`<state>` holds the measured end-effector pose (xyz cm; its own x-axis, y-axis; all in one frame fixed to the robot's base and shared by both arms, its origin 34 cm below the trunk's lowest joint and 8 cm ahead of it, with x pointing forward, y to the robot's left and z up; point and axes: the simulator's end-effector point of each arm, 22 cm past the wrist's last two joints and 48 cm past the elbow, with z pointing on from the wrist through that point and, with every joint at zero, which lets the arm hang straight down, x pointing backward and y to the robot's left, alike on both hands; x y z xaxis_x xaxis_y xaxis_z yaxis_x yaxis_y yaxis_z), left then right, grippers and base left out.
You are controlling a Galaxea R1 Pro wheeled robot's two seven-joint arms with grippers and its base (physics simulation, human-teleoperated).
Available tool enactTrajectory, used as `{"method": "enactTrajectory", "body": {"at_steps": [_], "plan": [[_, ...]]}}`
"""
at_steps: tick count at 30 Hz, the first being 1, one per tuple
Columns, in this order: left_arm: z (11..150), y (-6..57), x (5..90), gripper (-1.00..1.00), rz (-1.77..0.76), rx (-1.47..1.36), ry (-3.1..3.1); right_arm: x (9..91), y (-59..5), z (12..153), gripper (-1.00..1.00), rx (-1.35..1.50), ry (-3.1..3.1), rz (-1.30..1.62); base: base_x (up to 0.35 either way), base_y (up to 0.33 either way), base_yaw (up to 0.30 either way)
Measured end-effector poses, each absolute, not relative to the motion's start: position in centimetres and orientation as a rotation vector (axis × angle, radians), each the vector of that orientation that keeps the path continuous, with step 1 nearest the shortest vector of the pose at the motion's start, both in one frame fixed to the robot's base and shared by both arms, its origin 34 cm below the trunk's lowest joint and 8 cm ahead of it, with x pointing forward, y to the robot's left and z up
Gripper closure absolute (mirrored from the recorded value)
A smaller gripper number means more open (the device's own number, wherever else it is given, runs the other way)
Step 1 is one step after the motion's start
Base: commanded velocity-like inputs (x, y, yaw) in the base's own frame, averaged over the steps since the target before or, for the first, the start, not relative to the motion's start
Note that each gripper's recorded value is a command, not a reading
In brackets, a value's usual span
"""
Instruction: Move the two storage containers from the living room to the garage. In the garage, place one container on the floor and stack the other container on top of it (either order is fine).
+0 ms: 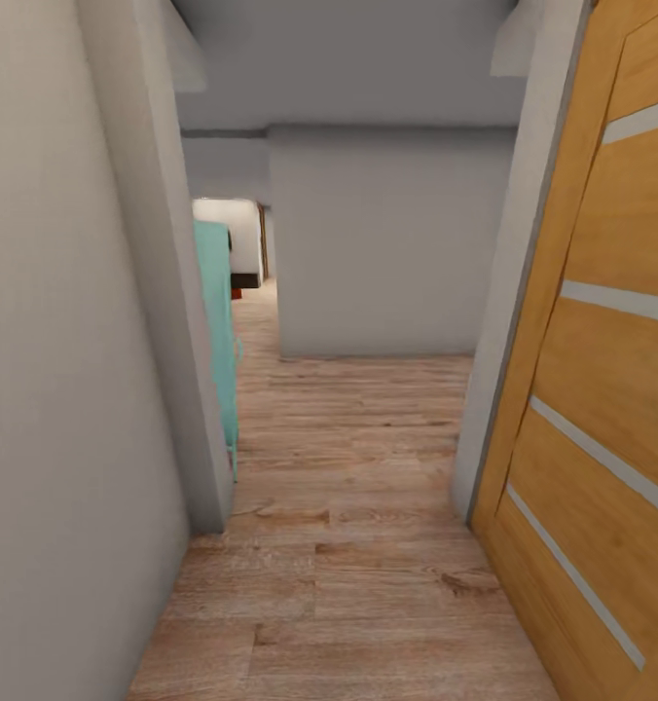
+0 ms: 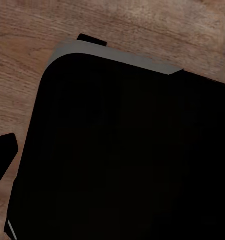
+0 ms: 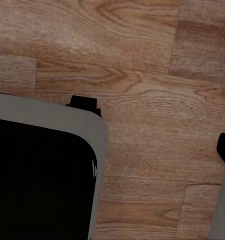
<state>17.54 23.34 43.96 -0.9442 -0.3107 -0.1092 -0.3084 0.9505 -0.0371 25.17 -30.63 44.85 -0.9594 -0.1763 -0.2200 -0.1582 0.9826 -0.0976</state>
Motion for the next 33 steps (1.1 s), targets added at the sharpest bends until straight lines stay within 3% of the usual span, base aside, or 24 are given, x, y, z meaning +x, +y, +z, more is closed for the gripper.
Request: {"method": "enactTrajectory", "body": {"at_steps": [33], "plan": [[43.9, 23.4, 16.6, -1.0, -0.035, -0.472, 3.033, 25.2, -28.8, 44.7, -1.0, -0.149, 2.902, -0.079, 0.322, 0.0, 0.0]]}}
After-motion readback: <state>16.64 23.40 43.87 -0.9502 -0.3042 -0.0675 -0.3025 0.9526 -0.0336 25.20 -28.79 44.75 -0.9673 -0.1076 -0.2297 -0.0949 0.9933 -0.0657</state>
